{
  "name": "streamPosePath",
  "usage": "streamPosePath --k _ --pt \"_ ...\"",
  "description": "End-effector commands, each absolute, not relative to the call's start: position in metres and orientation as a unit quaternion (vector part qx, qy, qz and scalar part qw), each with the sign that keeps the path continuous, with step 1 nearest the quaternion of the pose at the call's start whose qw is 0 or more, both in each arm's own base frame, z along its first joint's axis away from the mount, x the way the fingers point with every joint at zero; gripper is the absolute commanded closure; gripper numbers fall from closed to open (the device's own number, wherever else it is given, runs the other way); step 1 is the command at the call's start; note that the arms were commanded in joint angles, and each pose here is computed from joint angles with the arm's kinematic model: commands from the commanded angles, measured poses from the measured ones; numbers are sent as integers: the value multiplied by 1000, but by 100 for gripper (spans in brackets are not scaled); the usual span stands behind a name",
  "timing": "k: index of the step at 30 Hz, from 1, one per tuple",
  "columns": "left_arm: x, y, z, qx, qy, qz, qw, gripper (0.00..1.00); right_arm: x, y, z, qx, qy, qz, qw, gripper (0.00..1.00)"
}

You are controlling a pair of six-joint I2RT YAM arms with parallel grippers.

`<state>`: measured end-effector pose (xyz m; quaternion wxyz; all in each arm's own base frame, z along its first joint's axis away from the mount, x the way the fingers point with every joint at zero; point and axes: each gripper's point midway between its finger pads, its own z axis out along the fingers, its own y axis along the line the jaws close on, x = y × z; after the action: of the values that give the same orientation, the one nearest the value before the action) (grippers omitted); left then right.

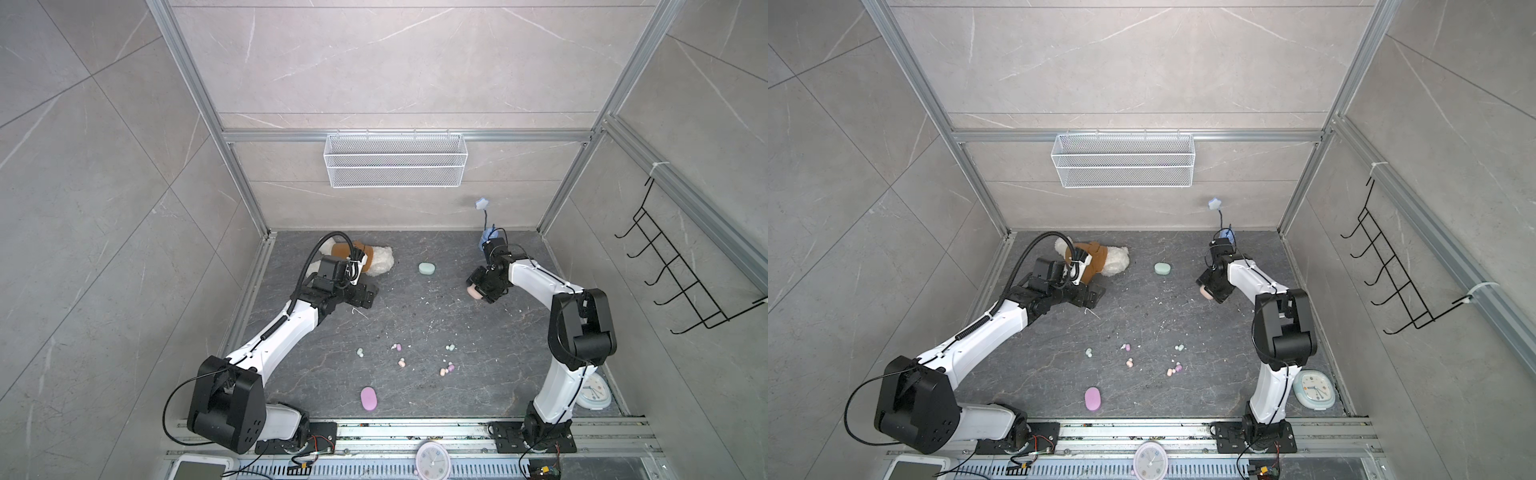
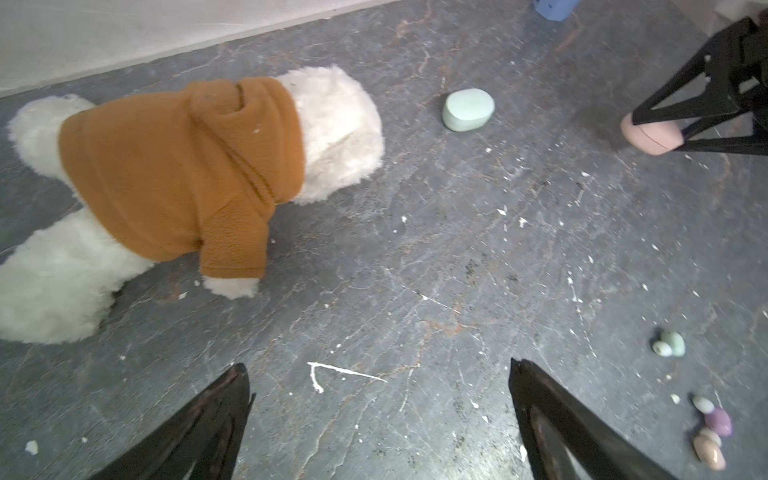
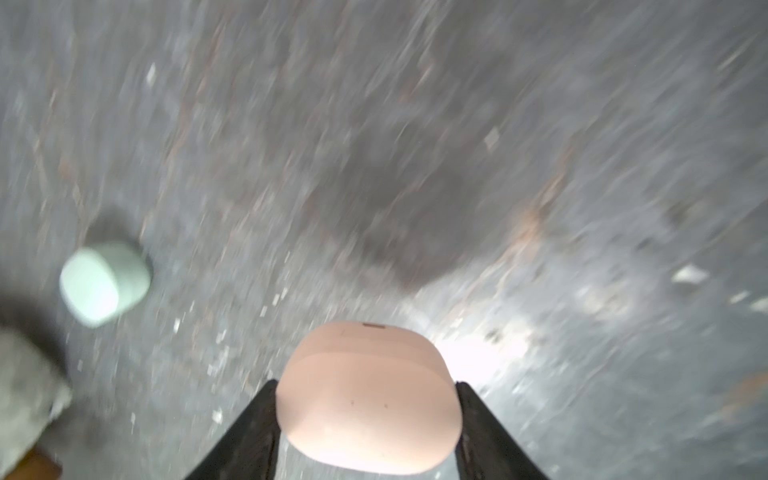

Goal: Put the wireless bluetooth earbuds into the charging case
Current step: 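Lift the pink case toward the left gripper while the left gripper approaches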

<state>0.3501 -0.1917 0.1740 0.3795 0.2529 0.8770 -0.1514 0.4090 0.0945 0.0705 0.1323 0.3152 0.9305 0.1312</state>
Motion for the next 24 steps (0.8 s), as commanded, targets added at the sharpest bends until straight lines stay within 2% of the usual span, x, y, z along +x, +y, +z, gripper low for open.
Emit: streamPosePath --k 1,8,17,24 --pt "334 -213 188 325 851 -159 379 0 399 128 95 260 936 179 155 51" --pt "309 -242 190 387 817 -212 372 0 362 183 133 143 941 267 148 50" --pt "285 -272 197 462 757 -262 380 0 315 229 179 19 922 369 117 51" --pt "275 -290 212 498 707 -303 401 0 289 252 204 -48 904 412 102 51"
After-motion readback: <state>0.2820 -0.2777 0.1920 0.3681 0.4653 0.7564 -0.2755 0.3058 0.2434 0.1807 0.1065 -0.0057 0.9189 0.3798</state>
